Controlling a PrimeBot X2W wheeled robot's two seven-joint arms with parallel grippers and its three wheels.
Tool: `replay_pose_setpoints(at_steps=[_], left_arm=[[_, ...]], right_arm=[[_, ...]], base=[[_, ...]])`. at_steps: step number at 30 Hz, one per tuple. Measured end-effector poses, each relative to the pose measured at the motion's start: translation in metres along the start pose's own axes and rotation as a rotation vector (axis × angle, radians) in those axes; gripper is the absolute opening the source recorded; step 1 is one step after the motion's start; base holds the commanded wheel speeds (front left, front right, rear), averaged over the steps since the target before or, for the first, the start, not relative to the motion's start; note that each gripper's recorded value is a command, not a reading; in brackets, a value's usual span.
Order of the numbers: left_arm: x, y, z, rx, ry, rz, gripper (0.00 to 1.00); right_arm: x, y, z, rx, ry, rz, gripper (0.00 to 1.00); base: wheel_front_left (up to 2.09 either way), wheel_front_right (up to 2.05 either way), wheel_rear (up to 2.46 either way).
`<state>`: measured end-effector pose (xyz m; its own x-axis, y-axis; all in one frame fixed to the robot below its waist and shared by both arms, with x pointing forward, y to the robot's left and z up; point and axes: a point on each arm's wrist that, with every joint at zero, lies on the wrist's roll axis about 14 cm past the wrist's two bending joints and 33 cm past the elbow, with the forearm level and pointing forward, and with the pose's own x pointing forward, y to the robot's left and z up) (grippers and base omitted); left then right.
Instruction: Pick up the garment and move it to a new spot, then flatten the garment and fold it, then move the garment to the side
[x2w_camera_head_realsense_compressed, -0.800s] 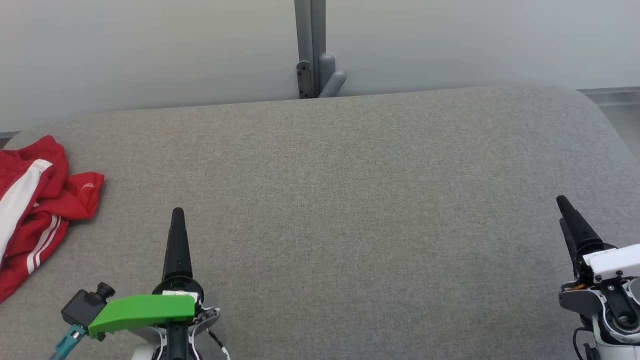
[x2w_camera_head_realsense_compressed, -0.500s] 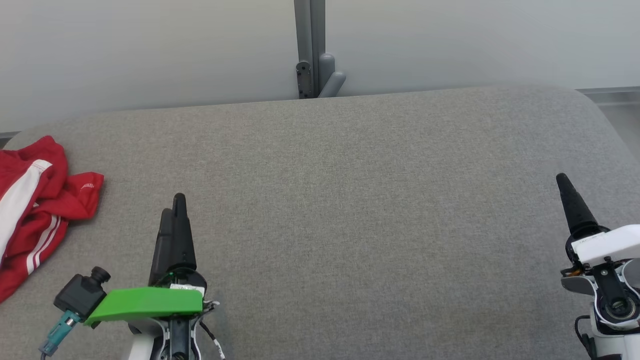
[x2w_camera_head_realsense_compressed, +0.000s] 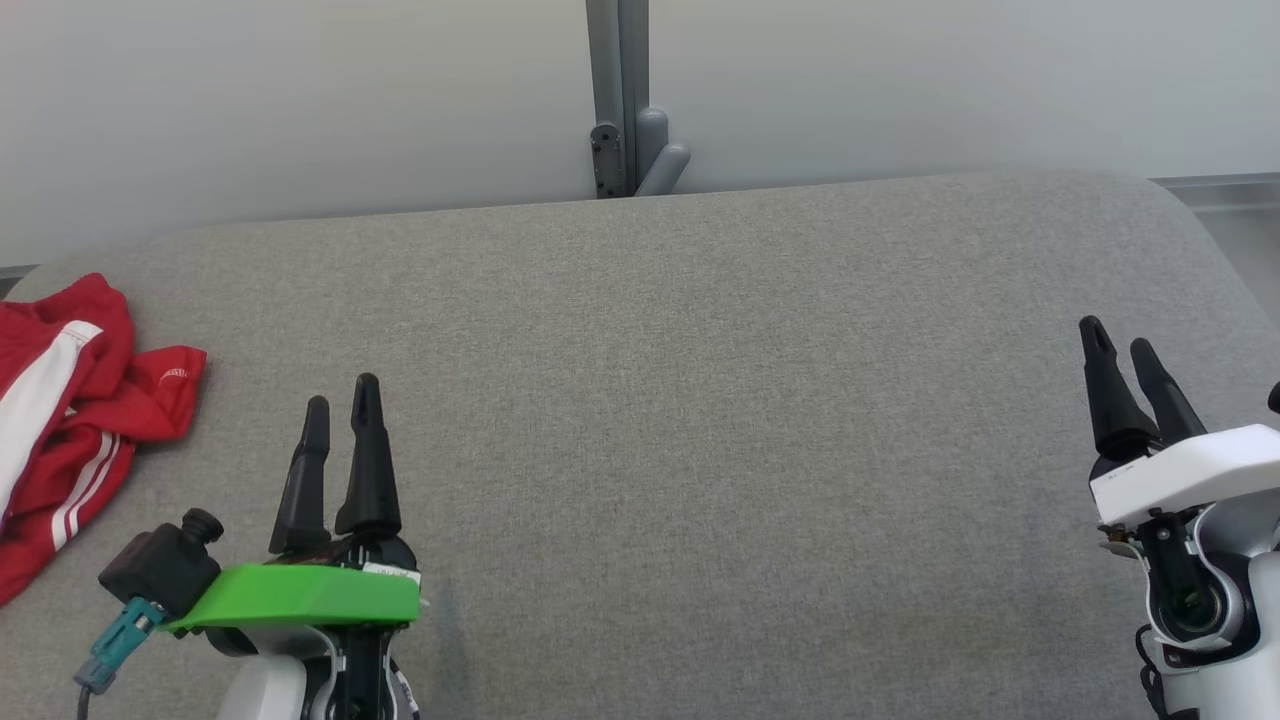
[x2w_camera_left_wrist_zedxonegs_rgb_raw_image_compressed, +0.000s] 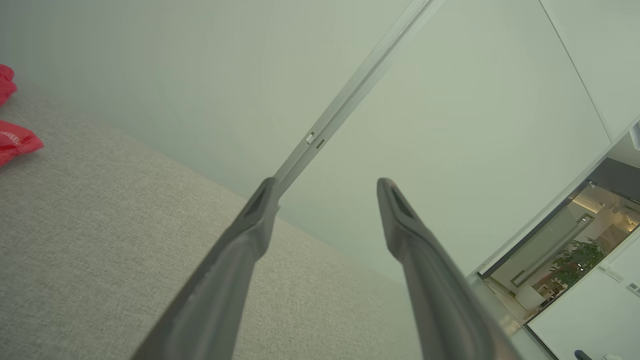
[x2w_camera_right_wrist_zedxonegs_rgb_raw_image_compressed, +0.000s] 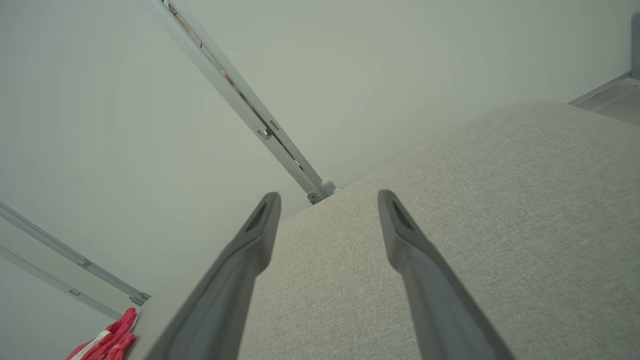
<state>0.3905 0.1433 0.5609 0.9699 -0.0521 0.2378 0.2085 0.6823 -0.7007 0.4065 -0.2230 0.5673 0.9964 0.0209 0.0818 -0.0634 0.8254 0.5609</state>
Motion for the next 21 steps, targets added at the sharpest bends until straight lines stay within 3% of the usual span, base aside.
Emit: replay_pose_setpoints(at_steps=[21], left_arm=[[0.004, 0.016, -0.006, 0.345, 0.059, 0.007, 1.00]], right_arm=[[-0.006, 0.015, -0.015, -0.279, -0.012, 0.043, 1.00]], base=[[0.00, 0.00, 0.00]])
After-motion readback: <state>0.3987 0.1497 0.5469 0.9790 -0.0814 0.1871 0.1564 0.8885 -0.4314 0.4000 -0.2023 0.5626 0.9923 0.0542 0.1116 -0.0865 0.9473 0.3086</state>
